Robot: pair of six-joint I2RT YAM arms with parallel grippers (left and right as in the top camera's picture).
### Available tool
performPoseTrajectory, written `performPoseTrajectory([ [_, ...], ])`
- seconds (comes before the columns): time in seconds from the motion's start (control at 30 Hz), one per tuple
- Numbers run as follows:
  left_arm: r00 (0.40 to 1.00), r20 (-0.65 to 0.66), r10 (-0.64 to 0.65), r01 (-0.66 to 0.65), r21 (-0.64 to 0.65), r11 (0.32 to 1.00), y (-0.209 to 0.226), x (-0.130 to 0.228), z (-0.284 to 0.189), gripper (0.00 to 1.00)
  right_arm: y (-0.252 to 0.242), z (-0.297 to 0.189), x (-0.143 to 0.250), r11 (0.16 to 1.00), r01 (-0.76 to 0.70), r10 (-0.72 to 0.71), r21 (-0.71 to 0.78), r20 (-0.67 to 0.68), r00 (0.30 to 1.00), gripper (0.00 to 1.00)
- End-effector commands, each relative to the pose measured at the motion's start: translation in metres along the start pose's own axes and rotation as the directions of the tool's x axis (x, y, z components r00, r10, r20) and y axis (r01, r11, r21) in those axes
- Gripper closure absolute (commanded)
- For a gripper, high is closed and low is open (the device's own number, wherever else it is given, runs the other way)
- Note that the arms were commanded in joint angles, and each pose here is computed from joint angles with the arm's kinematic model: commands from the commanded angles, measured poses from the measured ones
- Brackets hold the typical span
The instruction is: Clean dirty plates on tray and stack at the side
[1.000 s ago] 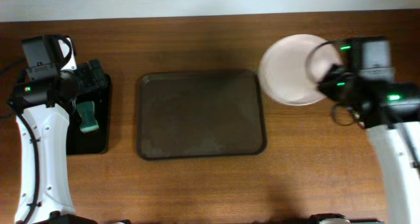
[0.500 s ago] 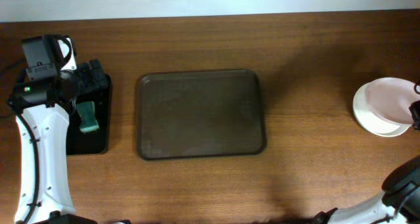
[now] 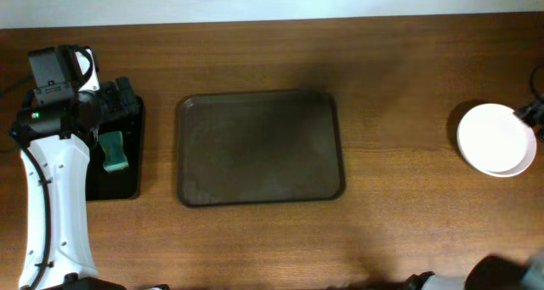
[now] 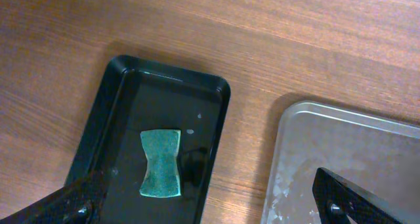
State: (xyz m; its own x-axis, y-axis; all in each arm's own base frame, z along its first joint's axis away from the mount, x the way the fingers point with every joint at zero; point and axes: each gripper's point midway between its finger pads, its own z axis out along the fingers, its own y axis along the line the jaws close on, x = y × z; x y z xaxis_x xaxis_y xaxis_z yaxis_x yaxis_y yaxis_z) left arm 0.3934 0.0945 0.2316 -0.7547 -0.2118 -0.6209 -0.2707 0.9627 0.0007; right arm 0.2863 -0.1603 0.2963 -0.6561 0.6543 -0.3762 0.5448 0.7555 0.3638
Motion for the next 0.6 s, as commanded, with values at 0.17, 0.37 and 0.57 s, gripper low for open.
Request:
performPoseTrajectory([
  [0.17,1.000,0.010,0.010,-0.010,0.003,1.000,0.000,-0.004,-0.003,0.01,0.083,-0.135,0.103,0.961,0.237,-0.187,-0.143,0.297,0.936,0.02],
  [0.37,1.000,0.010,0.010,-0.010,0.003,1.000,0.000,-0.004,-0.003,0.01,0.089,-0.176,0.164,0.760,0.650,-0.588,0.024,0.452,0.671,0.02],
  [0.57,1.000,0.010,0.010,-0.010,0.003,1.000,0.000,-0.004,-0.003,0.01,0.128,-0.112,0.142,0.569,0.822,-0.563,0.014,0.735,0.377,0.02],
])
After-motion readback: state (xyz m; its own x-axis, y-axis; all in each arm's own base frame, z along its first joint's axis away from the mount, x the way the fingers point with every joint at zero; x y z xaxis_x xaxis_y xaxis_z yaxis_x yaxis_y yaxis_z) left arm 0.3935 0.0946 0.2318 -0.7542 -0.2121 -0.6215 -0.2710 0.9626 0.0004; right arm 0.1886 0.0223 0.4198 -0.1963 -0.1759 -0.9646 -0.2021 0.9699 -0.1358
